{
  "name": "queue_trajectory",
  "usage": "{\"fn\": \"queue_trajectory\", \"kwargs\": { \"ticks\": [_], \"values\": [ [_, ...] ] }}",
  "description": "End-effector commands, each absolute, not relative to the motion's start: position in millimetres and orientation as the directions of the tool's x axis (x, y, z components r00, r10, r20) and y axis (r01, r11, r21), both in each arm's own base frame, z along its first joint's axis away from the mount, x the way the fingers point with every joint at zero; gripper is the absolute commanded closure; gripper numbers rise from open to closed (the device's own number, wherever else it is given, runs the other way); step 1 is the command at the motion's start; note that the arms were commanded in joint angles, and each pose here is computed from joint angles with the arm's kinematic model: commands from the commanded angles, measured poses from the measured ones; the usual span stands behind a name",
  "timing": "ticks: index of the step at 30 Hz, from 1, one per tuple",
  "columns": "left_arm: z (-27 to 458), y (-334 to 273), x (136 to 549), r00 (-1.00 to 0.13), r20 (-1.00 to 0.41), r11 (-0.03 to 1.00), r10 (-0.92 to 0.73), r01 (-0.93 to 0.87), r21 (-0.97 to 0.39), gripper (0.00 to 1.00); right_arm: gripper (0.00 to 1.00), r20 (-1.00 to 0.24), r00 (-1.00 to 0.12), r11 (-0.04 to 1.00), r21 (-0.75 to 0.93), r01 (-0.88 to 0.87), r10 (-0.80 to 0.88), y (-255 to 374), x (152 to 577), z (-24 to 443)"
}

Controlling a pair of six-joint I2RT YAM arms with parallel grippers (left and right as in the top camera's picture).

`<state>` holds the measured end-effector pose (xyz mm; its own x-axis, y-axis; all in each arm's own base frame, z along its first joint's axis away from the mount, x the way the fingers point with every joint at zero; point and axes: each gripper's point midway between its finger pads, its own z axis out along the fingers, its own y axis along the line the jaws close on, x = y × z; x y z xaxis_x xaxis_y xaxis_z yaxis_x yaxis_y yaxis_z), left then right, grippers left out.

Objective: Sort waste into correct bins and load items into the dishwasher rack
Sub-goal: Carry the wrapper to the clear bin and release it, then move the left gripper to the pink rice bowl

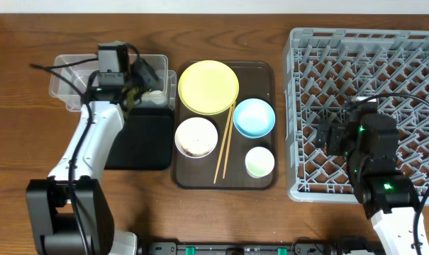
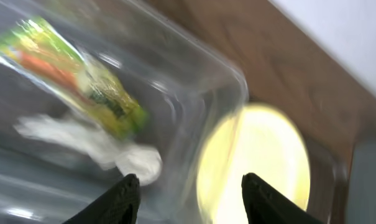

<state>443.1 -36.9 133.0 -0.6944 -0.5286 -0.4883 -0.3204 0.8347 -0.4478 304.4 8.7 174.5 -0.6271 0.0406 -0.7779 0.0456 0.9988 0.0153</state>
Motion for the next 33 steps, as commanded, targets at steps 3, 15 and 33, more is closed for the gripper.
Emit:
{"fn": "queue_trajectory", "kwargs": {
  "ticks": [3, 15, 33],
  "values": [
    [113.4, -102.5, 411.8, -0.853, -0.492, 0.952, -0.175, -0.020, -0.304, 0.45, 0.01, -0.789, -0.614, 1.000, 0.005, 0.027, 0.021, 11.7, 306.9, 182.5],
    [86.6, -180.3, 332.3, -0.916, -0.353, 0.960, 0.188, 0.248, -0.133, 0.45, 0.01, -0.788, -0.615, 1.000, 0.005, 0.027, 0.021, 11.6, 306.7, 182.2],
    [40.6, -187.5, 300.3, -0.943, -0.217, 0.955, 0.252, 0.278, -0.103, 0.59, 0.01, -0.788, -0.615, 0.999, 0.014, 0.033, 0.032, 11.7, 306.7, 182.2]
  ]
}}
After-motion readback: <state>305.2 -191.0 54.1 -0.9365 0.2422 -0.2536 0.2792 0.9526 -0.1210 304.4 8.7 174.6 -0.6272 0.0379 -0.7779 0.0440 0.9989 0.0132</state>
